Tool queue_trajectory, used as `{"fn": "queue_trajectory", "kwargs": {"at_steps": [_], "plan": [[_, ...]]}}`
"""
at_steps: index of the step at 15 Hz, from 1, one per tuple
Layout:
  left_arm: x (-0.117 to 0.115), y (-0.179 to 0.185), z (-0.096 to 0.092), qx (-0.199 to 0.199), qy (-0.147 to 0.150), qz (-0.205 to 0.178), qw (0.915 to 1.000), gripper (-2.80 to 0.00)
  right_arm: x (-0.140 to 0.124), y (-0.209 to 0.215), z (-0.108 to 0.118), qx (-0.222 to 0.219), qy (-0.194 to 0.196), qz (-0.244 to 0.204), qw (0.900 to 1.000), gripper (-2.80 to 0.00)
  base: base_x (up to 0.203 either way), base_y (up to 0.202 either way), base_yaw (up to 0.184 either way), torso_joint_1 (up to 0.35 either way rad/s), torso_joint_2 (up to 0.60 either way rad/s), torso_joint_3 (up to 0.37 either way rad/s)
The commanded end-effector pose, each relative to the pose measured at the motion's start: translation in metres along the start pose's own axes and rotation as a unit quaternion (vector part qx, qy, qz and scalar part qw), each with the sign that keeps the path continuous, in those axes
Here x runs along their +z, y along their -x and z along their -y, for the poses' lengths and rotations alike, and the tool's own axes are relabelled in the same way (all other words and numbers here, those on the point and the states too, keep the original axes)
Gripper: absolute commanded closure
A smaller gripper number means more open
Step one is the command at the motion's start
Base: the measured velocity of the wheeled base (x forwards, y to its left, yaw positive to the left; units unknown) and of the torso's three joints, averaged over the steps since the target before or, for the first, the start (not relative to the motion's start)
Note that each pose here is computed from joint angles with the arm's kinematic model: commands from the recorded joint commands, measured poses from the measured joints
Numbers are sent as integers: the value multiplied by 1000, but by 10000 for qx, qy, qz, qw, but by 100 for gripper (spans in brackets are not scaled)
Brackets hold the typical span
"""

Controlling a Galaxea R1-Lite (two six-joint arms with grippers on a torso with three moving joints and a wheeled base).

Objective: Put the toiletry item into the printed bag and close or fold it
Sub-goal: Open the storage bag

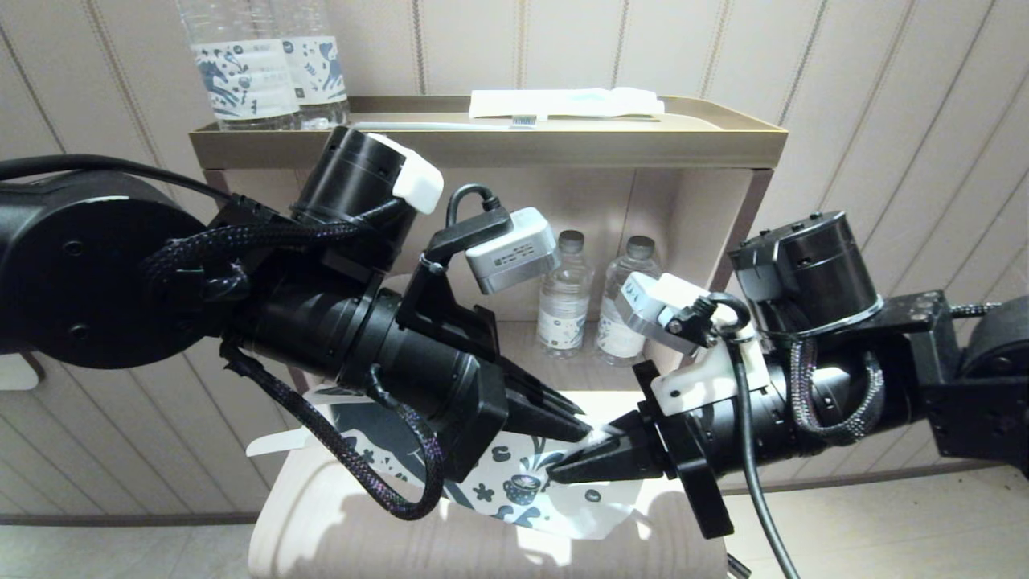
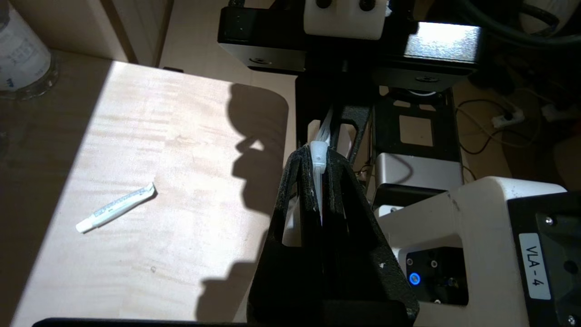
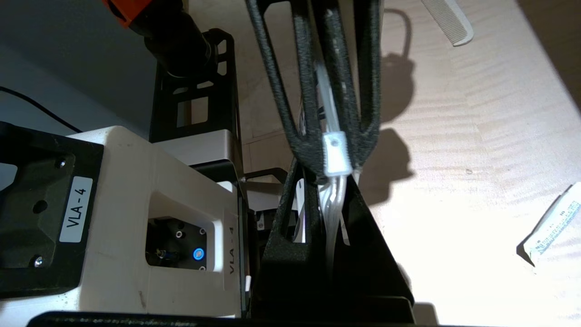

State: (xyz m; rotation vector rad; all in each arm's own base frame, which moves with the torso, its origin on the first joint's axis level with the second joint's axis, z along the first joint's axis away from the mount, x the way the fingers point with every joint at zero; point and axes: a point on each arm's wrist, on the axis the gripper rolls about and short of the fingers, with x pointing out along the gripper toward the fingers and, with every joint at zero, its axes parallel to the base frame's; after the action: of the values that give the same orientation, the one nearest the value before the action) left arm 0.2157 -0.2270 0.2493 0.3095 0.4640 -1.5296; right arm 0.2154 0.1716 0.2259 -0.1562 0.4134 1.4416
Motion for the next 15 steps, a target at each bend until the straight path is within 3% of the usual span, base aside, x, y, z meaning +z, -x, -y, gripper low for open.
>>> {"fn": "queue_trajectory", "kwargs": {"at_steps": [1,7,15], "plan": [[0,2,1,2,-17,-5,10000,0,0,9,-2,-71,23,55,10000,0,0,0,0,0,0,0],[-11,6,7,3,88,-114,9999,0,-4,19,-9,-150,12,77,9999,0,0,0,0,0,0,0],[-30,39,11,365,323,-102,9988,0,-14,30,-23,-162,3,68,9998,0,0,0,0,0,0,0]]}}
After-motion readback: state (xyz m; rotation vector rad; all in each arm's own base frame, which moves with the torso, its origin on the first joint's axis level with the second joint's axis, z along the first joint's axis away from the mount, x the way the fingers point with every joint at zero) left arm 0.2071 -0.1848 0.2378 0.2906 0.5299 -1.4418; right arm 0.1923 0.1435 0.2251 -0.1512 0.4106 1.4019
